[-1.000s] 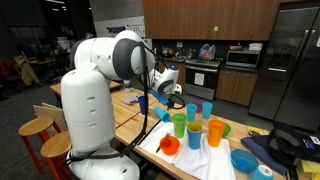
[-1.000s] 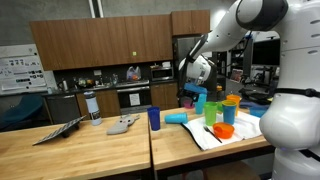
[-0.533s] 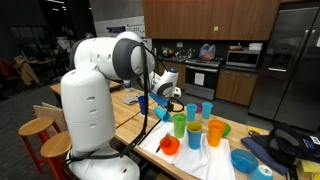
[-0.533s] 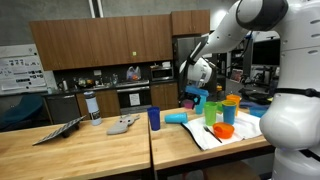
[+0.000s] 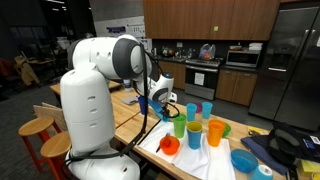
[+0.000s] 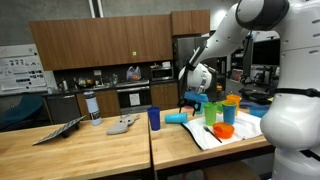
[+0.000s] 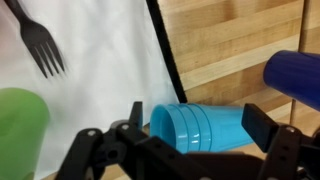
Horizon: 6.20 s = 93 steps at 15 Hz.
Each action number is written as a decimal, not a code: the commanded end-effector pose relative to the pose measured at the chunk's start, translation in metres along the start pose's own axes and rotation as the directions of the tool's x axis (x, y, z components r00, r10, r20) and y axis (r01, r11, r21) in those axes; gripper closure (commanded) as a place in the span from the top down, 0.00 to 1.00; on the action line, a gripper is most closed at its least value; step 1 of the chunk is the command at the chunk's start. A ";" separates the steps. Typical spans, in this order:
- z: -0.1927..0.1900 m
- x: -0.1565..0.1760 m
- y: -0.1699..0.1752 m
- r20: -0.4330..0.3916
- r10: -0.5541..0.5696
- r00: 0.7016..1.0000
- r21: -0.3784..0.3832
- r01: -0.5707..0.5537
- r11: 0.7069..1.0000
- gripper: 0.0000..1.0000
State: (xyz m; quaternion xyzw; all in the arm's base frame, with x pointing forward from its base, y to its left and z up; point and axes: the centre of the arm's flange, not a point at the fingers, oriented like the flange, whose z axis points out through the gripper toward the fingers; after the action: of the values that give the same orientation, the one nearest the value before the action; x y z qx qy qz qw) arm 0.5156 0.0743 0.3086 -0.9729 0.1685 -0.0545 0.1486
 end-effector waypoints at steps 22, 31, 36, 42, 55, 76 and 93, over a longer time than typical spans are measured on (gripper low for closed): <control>-0.164 -0.056 0.064 -0.220 0.070 0.973 -0.058 -0.085 0.995 1.00; -0.149 -0.078 0.117 -0.213 0.197 0.957 -0.059 -0.214 0.975 1.00; -0.136 -0.078 0.150 -0.259 0.334 0.906 -0.007 -0.348 0.938 1.00; -0.134 -0.064 0.159 -0.387 0.444 0.809 0.101 -0.441 0.892 1.00; -0.094 -0.050 0.122 -0.182 0.506 0.843 0.122 -0.492 0.862 1.00; -0.101 -0.041 0.153 -0.214 0.658 0.722 0.188 -0.630 0.753 1.00; -0.078 -0.020 0.163 -0.185 0.719 0.669 0.269 -0.670 0.692 0.28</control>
State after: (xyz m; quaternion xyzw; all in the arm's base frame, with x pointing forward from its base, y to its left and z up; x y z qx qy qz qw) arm 0.4277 -0.0854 0.3357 -0.8018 0.5415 -0.1381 0.2118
